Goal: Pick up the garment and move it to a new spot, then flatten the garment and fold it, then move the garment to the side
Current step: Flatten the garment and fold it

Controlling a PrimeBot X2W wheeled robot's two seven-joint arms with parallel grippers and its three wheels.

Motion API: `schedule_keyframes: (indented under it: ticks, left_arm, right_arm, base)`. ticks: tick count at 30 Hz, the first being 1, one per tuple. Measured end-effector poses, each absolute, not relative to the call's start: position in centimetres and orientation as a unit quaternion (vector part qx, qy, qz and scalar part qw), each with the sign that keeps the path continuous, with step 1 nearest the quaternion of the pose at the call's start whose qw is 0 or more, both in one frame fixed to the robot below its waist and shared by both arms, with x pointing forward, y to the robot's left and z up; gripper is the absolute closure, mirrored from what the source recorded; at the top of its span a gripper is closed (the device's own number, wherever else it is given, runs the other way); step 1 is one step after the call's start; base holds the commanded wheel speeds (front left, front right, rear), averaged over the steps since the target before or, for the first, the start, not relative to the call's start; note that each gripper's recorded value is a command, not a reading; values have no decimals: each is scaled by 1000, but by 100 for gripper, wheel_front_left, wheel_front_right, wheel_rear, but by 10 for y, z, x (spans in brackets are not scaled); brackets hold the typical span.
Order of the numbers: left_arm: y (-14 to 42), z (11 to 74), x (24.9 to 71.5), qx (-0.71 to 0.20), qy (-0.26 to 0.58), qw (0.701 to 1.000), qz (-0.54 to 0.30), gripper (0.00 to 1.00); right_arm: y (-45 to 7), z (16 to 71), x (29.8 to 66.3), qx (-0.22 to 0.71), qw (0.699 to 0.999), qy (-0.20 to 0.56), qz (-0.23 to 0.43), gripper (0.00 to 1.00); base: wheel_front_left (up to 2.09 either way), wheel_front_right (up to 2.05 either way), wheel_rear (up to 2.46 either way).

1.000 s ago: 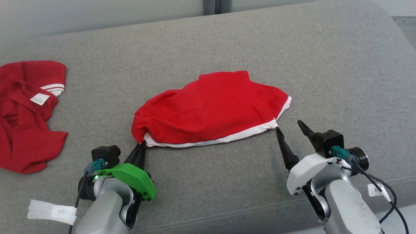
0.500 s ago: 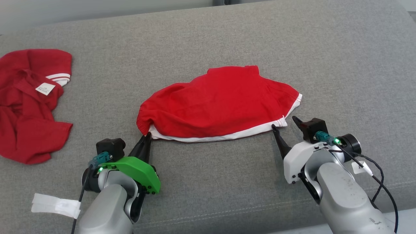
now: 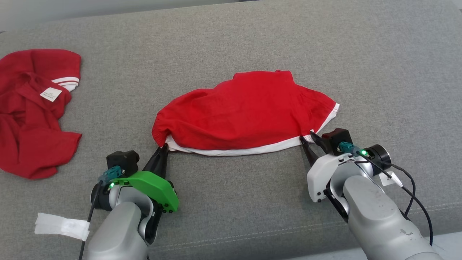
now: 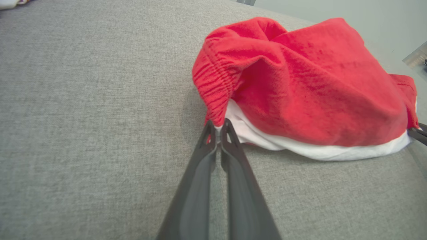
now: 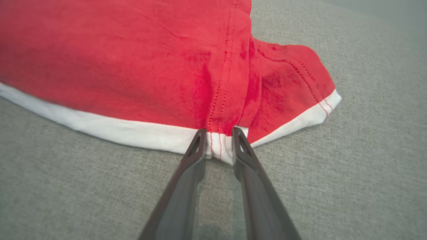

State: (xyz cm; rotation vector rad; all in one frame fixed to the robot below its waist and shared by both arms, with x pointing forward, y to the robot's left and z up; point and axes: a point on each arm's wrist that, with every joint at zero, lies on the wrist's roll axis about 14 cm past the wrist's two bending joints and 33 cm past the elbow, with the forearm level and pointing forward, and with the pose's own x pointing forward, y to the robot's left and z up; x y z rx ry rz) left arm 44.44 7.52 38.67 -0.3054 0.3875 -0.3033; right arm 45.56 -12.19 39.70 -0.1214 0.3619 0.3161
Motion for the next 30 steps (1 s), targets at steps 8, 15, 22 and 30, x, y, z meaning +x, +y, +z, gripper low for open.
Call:
schedule_keyframes:
  ticks: [8, 15, 22, 30]
  left_arm:
    - [76, 389, 446, -153, 188, 959, -147, 100]
    - [79, 405, 453, -173, 164, 961, -139, 100]
    - [71, 444, 461, -232, 121, 954, -144, 100]
    - [69, 507, 467, -233, 68, 950, -195, 100]
  right_arm:
    - [-120, 396, 456, -49, 969, 183, 156, 100]
    - [-120, 419, 465, -1, 979, 150, 138, 100]
    - [-122, 475, 479, 38, 988, 67, 136, 100]
    - [-143, 551, 486, 31, 990, -33, 134, 100]
  base:
    - [0, 0, 0]
    - [0, 0, 0]
    - [0, 0, 0]
    - [0, 0, 0]
